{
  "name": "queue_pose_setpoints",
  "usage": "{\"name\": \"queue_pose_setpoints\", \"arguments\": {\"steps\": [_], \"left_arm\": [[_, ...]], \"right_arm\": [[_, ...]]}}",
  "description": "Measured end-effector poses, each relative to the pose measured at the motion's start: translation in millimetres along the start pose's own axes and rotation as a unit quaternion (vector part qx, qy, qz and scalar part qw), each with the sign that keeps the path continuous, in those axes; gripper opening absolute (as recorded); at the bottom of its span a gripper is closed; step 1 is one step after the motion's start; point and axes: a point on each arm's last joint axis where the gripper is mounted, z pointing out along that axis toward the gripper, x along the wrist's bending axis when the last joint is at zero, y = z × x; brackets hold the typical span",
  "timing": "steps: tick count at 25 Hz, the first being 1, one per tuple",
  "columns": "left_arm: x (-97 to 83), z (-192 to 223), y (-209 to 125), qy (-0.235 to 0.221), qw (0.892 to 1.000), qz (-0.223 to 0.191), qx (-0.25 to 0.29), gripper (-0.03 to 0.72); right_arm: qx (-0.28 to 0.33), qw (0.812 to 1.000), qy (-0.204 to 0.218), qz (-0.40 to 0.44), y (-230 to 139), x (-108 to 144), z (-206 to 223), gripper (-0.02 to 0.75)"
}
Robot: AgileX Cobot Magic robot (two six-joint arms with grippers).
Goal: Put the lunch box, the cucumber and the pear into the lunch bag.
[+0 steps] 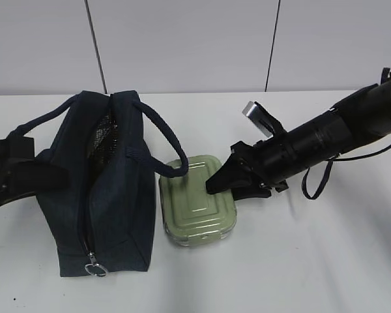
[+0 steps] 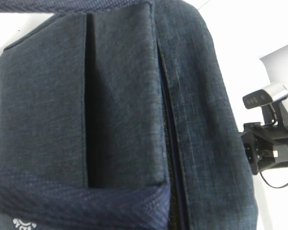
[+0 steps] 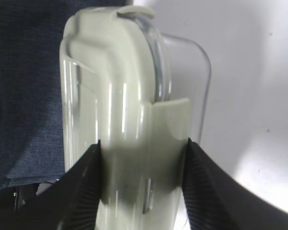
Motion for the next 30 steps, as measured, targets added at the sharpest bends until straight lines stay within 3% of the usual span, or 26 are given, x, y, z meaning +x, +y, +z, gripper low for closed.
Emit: {"name": "queue_pose_setpoints", "arguments": {"steps": [16, 25, 30], "left_arm": [[-0.7, 0, -1, -0.004, 1.0, 0.0, 0.003, -0.019], [-0.7, 0, -1, -0.004, 1.0, 0.0, 0.003, -0.019], [-0.8, 0, -1, -0.004, 1.0, 0.0, 0.004, -0.019]], "right_arm": [[-0.06, 0.998, 0.012, 0.017, 29, -28, -71, 0.368], [-0.113, 0.994, 0.016, -0.005, 69, -2, -100, 0.368], [-0.16, 0.986, 0.045, -0.028, 87, 34, -122, 0.368]]}}
